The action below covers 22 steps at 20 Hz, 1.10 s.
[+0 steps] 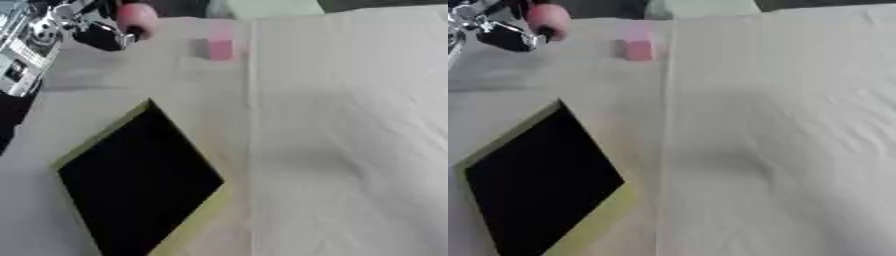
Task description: Pick up objects on the table and place them in the box.
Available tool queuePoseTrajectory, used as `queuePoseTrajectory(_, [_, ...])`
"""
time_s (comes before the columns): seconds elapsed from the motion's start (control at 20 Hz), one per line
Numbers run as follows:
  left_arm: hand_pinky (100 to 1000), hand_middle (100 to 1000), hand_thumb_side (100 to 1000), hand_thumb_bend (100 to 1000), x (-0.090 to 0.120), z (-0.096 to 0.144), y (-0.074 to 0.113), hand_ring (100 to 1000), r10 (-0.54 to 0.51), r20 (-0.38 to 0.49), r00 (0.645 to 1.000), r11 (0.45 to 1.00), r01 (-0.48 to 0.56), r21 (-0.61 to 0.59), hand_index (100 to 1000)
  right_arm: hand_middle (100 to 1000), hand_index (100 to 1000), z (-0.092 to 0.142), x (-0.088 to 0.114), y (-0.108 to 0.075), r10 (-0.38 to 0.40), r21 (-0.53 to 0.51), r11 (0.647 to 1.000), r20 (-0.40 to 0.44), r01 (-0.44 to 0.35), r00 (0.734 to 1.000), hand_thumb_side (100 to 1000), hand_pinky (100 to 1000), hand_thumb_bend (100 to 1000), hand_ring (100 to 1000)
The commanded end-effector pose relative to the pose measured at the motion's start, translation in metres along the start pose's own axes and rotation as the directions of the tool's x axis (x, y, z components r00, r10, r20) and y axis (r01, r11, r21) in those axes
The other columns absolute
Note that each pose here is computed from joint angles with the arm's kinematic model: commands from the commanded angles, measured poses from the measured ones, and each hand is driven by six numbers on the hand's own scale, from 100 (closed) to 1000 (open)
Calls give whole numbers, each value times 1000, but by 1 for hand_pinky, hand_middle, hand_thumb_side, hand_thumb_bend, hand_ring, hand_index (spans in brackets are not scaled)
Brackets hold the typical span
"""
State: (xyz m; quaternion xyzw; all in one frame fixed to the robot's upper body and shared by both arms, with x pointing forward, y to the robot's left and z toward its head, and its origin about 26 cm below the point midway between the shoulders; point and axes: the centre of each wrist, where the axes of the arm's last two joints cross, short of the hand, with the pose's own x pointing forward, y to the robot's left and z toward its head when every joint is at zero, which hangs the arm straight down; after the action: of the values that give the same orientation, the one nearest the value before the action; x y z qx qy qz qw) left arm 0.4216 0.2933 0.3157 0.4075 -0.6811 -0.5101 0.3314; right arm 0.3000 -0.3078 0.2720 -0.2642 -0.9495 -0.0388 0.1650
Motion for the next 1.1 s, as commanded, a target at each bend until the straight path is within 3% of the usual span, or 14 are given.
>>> queuePoseTrajectory(0.05, [535, 571, 131, 219, 3, 14, 19, 504, -39, 51, 998, 997, 35, 72, 675, 653, 785, -5, 4, -5, 13, -14, 1000, 27, -13, 1000, 972, 783, 401, 743])
queuePoseTrajectory(0.4, [539, 571, 125, 222, 16, 43, 2, 510, -45, 136, 990, 994, 31, 102, 669, 654, 784, -1, 2, -6, 21, -24, 999, 9, -21, 1000, 973, 783, 397, 744])
queuePoseTrajectory(0.55, [539, 577, 134, 211, 22, 57, -9, 525, -91, 176, 980, 992, 75, 96, 666, 654, 784, 0, 1, -8, 27, -28, 999, 5, -27, 1000, 974, 783, 396, 744])
queuePoseTrajectory(0.85, [533, 581, 126, 205, 43, 82, -28, 540, -198, 315, 928, 980, 188, 61, 662, 655, 784, 2, 1, -8, 27, -31, 999, -1, -27, 1000, 975, 782, 395, 744])
queuePoseTrajectory(1.1, [531, 585, 132, 202, 63, 100, -33, 544, -234, 361, 903, 972, 223, 74, 661, 655, 784, 2, 1, -8, 27, -37, 999, -2, -27, 1000, 975, 782, 397, 744])
